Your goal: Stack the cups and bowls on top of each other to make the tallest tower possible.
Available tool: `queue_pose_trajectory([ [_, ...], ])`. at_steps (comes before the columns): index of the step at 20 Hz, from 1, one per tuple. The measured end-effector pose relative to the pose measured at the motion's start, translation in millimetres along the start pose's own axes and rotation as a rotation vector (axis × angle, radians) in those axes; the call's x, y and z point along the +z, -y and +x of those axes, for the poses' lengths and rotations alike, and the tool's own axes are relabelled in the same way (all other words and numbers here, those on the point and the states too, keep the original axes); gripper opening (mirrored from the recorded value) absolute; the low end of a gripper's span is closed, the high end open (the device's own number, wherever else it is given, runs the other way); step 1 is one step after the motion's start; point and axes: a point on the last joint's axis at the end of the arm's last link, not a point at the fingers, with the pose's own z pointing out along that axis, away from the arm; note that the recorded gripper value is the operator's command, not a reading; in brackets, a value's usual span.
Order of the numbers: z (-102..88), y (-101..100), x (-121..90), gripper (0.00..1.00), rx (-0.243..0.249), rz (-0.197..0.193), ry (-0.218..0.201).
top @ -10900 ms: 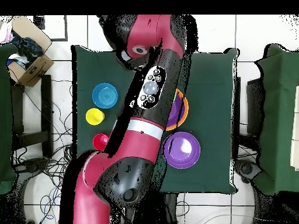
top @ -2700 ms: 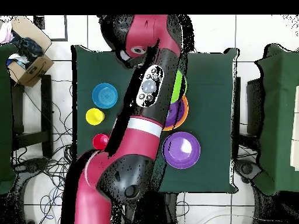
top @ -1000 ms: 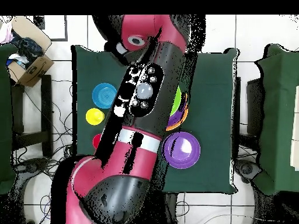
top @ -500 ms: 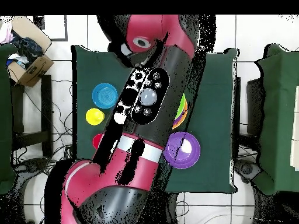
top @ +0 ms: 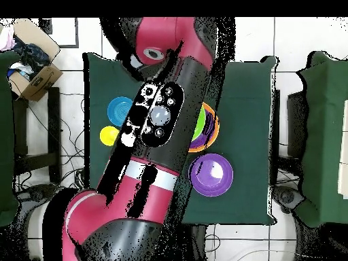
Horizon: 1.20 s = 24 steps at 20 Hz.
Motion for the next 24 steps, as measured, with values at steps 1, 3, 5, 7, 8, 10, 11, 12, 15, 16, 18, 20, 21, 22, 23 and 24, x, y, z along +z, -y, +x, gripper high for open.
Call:
queue_pose_trajectory([
  [1,2.3,-2.3,-0.3,0.0,-0.005,-0.001,0.003],
  [3,6.1,-6.6,-0.7,0.0,-0.015,-0.003,0.01],
  [5,12.1,-20.9,0.4,0.0,-0.042,-0.011,0.028],
  [7,13.3,-30.8,1.9,0.0,-0.057,-0.017,0.041],
  [8,13.5,-34.9,2.7,0.0,-0.064,-0.019,0.046],
  [10,10.4,-51.2,8.4,0.0,-0.085,-0.028,0.063],
  [11,9.2,-55.5,11.0,0.0,-0.091,-0.03,0.063],
  [12,8.0,-59.7,13.6,0.0,-0.096,-0.033,0.063],
  [15,1.2,-77.7,32.9,0.0,-0.116,-0.039,0.037],
  [16,0.5,-80.3,36.7,0.0,-0.119,-0.041,0.029],
  [18,-2.7,-88.6,54.9,0.0,-0.124,-0.032,0.002],
  [20,-2.9,-91.6,64.6,0.0,-0.124,-0.022,-0.008],
  [21,-2.6,-92.7,68.4,0.0,-0.125,-0.017,-0.011],
  [22,-0.3,-96.2,79.9,0.0,-0.128,-0.002,-0.015],
  [23,1.3,-97.1,83.4,0.0,-0.129,0.004,-0.017],
  [24,2.9,-98.1,87.0,0.0,-0.129,0.01,-0.019],
])
